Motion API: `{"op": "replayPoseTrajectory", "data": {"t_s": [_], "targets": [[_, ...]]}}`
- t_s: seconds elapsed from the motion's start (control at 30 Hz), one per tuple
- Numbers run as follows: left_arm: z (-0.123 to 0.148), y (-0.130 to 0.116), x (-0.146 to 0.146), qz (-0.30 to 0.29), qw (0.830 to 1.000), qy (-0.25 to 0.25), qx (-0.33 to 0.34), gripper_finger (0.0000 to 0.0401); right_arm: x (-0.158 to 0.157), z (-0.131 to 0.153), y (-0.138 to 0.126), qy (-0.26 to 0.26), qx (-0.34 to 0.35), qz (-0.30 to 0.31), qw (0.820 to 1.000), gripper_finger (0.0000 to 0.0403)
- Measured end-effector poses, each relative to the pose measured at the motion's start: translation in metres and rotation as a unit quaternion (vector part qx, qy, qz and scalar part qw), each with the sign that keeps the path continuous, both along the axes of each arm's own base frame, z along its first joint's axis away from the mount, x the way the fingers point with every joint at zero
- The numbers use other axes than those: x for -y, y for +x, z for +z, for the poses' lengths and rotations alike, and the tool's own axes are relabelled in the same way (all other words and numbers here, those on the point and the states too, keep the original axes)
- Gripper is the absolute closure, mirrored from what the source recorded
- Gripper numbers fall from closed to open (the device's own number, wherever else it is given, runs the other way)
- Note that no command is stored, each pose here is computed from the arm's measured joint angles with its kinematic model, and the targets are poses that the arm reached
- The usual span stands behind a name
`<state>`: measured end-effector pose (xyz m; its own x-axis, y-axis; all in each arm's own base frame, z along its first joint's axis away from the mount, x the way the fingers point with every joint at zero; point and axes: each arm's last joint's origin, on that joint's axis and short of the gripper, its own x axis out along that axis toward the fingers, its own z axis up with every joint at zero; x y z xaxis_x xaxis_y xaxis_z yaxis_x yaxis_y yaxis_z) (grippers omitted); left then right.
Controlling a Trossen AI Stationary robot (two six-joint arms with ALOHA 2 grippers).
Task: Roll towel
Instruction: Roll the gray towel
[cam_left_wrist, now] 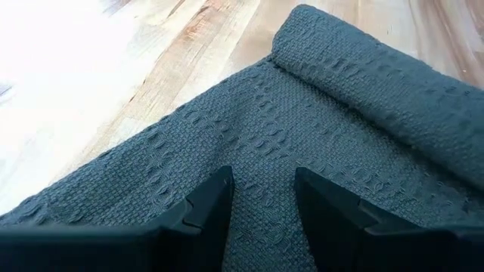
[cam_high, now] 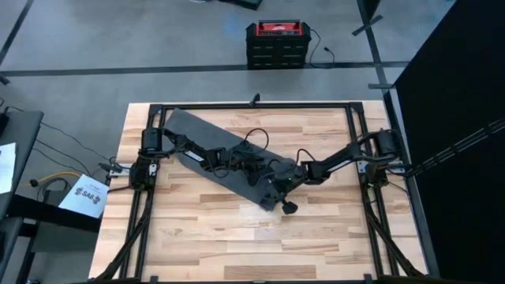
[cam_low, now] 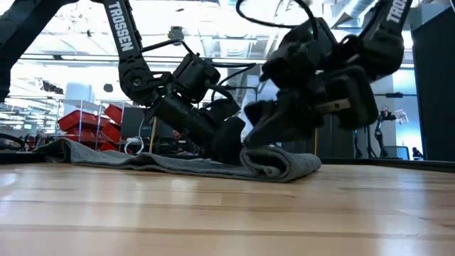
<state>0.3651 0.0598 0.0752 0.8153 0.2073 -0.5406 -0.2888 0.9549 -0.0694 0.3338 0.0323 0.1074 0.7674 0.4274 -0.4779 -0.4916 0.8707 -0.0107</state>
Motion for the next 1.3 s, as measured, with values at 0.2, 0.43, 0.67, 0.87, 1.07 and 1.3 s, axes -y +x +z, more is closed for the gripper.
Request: {"op": "replayPoseTrajectory", "data": {"t_s": [0.2, 0.43, 0.67, 0.87, 1.07, 1.3], "targets": [[0.001, 0.000, 0.000, 0.000, 1.000, 0.001, 0.003, 0.0268, 0.001, -0.011, -0.002, 0.012, -0.030, 0.011, 0.999, 0.0403], [0.012, 0.000, 0.000, 0.000, 1.000, 0.001, 0.011, 0.0268, 0.000, 0.032, -0.005, -0.015, 0.035, -0.003, 0.999, 0.0403], [0.058, -0.007, 0.009, -0.012, 1.000, 0.006, 0.024, 0.0268, -0.010, 0.048, -0.026, -0.042, -0.043, -0.018, 0.998, 0.0403], [0.077, -0.018, 0.072, -0.024, 0.999, -0.023, -0.015, 0.0268, -0.040, 0.034, -0.039, -0.049, -0.121, 0.003, 0.991, 0.0403], [0.060, -0.031, 0.139, 0.026, 0.999, -0.025, -0.030, 0.0268, -0.059, 0.032, -0.045, -0.089, -0.121, -0.008, 0.989, 0.0403], [0.020, -0.024, 0.152, 0.068, 0.996, -0.050, -0.019, 0.0268, -0.056, 0.005, -0.038, -0.125, -0.137, -0.028, 0.982, 0.0403]]}}
